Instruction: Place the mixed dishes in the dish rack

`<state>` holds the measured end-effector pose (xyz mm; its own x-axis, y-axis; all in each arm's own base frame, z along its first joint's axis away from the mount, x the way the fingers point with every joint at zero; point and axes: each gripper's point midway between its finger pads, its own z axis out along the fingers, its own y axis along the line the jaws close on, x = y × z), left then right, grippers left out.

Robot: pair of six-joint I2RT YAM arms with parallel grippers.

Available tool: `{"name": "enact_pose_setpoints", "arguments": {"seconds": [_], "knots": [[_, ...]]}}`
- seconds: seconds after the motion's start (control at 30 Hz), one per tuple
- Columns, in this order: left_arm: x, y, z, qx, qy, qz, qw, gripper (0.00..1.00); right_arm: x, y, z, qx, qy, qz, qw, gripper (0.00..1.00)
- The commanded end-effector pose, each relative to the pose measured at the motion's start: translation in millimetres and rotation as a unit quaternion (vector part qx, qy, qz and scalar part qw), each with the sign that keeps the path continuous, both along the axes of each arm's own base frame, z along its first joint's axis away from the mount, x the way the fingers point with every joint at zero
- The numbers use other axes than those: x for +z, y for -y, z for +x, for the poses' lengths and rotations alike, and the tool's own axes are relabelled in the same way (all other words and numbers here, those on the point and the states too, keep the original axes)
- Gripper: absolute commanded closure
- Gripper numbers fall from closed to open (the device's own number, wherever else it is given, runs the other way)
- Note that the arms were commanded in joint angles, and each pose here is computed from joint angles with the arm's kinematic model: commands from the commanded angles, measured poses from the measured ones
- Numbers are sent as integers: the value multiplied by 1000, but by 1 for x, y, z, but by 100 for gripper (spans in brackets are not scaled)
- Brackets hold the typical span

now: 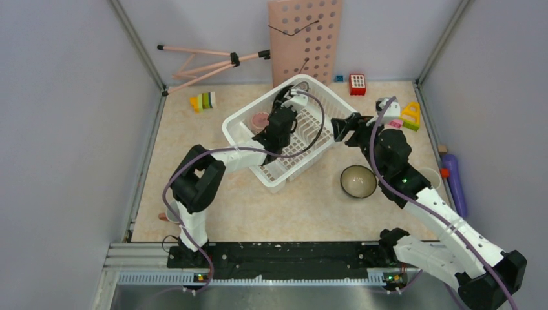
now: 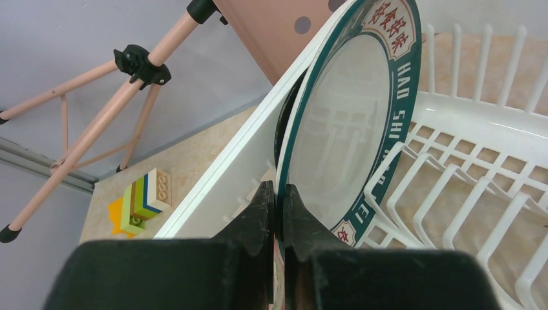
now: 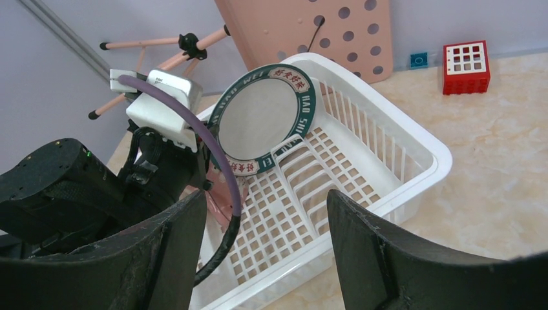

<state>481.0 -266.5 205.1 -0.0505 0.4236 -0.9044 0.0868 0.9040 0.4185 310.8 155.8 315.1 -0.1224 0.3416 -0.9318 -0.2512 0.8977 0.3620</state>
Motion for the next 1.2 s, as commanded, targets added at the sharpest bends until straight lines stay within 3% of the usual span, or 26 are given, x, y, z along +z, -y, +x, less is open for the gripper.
{"name": "enact_pose_setpoints", "arguments": {"seconds": [0.0, 0.47, 0.67, 0.87, 0.97, 1.17], "knots": [[68, -4, -3, -4, 74, -71, 995, 100, 6, 3, 2, -7, 10, 9, 1000, 33], [16, 1, -13, -27, -13, -34, 999, 100, 7, 2, 1, 0, 11, 8, 1000, 32], [0, 4, -9, -20, -54, -26, 998, 100, 5, 1, -1, 3, 5, 3, 1000, 26], [-6, 0, -8, -3, -71, -15, 997, 95, 1, 3, -2, 0, -3, -8, 1000, 22], [-3, -4, -8, 9, -73, -17, 997, 82, 0, 4, -2, -2, -6, -10, 1000, 20], [1, -10, -5, 22, -76, -25, 997, 80, -1, 2, -1, 3, -8, -8, 1000, 20]]}}
